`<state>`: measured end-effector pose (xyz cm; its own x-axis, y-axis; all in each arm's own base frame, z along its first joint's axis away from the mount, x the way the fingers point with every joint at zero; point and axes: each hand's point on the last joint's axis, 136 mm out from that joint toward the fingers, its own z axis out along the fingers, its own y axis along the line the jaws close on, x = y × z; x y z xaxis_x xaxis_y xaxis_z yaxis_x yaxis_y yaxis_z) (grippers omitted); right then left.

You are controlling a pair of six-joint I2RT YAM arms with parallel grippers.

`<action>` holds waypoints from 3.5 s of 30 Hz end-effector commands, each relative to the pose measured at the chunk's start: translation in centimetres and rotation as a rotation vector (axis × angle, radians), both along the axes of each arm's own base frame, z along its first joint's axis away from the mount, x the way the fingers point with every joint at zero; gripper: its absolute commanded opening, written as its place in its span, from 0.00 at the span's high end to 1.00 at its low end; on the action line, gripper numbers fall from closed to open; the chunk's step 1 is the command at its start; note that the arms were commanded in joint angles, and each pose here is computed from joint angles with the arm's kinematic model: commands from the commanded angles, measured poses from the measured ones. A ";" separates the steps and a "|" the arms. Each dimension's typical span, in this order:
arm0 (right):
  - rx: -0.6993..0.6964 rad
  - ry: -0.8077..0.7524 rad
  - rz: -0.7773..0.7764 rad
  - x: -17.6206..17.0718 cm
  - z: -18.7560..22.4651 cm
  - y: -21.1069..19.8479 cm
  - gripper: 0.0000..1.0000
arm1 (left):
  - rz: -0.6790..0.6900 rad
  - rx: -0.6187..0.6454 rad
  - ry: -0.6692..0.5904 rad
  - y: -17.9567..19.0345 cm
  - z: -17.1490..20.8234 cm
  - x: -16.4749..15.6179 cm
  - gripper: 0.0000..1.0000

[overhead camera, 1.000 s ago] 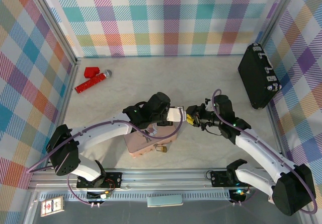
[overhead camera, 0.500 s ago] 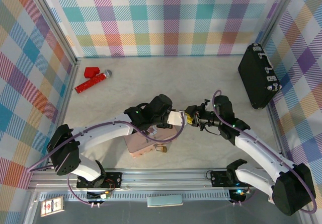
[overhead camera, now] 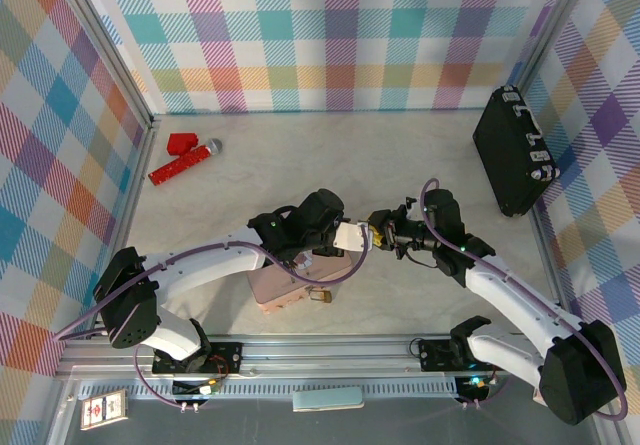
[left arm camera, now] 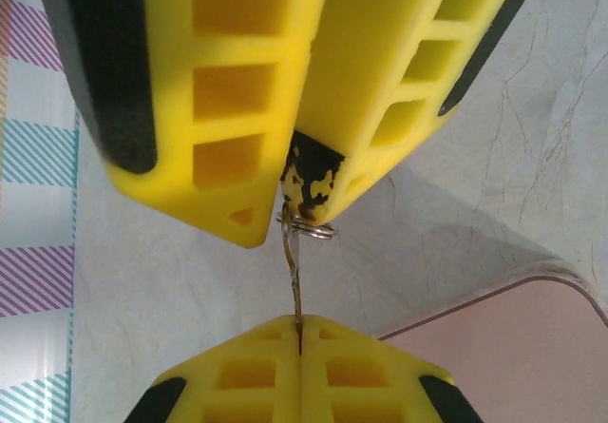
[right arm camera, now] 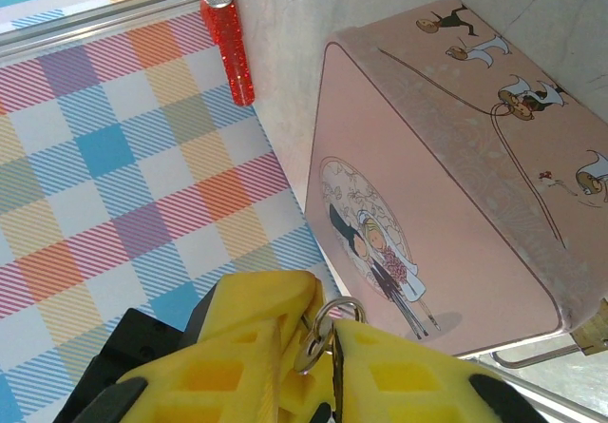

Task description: Unlock a padlock with a key

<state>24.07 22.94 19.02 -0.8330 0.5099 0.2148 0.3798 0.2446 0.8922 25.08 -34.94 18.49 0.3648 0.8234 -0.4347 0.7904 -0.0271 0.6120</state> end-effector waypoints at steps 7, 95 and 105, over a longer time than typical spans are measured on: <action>0.007 -0.001 0.023 -0.1 -0.3 0.6 0.78 | -0.034 -0.005 -0.010 -0.5 0.5 -0.8 1.00; 0.087 -0.862 0.002 0.3 7.3 8.4 1.00 | 0.777 -1.512 1.338 7.7 8.4 0.6 0.64; 0.106 -0.850 0.009 0.3 7.3 8.6 1.00 | 0.715 -1.521 1.378 6.9 9.4 0.4 0.71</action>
